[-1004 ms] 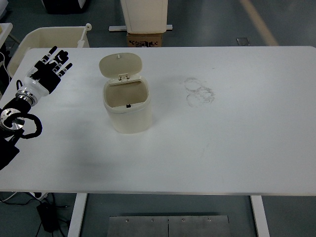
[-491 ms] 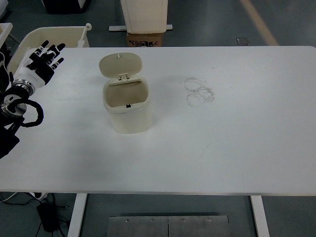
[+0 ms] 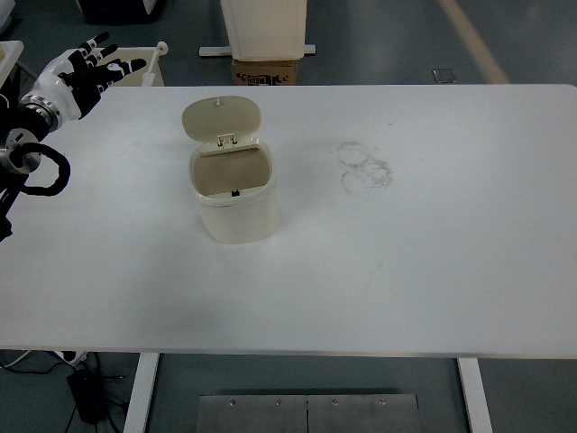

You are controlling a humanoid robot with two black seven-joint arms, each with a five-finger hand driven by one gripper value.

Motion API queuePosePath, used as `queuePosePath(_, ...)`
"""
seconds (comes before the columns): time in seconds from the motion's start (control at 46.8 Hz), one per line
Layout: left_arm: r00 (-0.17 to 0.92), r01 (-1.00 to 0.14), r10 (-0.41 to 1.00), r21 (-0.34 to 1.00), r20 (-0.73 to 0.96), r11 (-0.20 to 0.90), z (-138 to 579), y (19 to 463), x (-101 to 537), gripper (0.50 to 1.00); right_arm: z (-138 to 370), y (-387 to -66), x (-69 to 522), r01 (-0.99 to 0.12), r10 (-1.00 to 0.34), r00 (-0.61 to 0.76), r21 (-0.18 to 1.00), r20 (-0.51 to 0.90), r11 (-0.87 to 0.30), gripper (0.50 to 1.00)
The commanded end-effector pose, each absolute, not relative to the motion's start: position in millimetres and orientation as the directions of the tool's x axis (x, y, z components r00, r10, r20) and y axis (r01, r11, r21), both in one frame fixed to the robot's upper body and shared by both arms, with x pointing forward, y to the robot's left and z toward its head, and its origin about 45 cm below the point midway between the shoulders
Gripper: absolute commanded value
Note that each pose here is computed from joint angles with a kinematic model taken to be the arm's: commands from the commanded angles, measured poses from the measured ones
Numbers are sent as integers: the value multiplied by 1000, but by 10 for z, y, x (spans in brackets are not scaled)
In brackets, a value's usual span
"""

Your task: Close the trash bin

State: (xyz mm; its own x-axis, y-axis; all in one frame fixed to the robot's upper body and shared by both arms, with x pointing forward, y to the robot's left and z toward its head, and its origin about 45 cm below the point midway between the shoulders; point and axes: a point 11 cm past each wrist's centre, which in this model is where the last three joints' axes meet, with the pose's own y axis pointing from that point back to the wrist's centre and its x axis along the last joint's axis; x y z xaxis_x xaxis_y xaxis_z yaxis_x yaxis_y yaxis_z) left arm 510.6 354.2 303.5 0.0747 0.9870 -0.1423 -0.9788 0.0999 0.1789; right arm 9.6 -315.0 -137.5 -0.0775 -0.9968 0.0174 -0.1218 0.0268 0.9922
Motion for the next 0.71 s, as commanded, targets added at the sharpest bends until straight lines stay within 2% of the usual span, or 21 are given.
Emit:
queuePosePath(0.0, 95, -980, 989, 165, -115, 113, 3157, 3583, 5107, 1000, -1375, -3150, 94, -121, -997, -78, 992, 18, 27, 993)
queuePosePath(0.214, 307, -939, 950, 145, -55, 312, 3381, 3546, 4993, 1000, -1375, -3150, 94, -121, -997, -78, 992, 18, 27, 993)
queuePosePath(0.385, 370, -917, 928, 143, -49, 373, 3424, 3459, 4953, 1000, -1375, -3149, 94, -121, -997, -77, 992, 16, 26, 991)
queuePosePath(0.491, 442, -887, 896, 129, -38, 443, 3518, 3244, 4906, 1000, -1375, -3150, 94, -121, -997, -78, 992, 18, 27, 991)
queuePosePath(0.684, 546, -832, 831, 186, 107, 522, 3711, 2985, 4789, 1000, -1375, -3150, 94, -121, -997, -78, 992, 18, 27, 991)
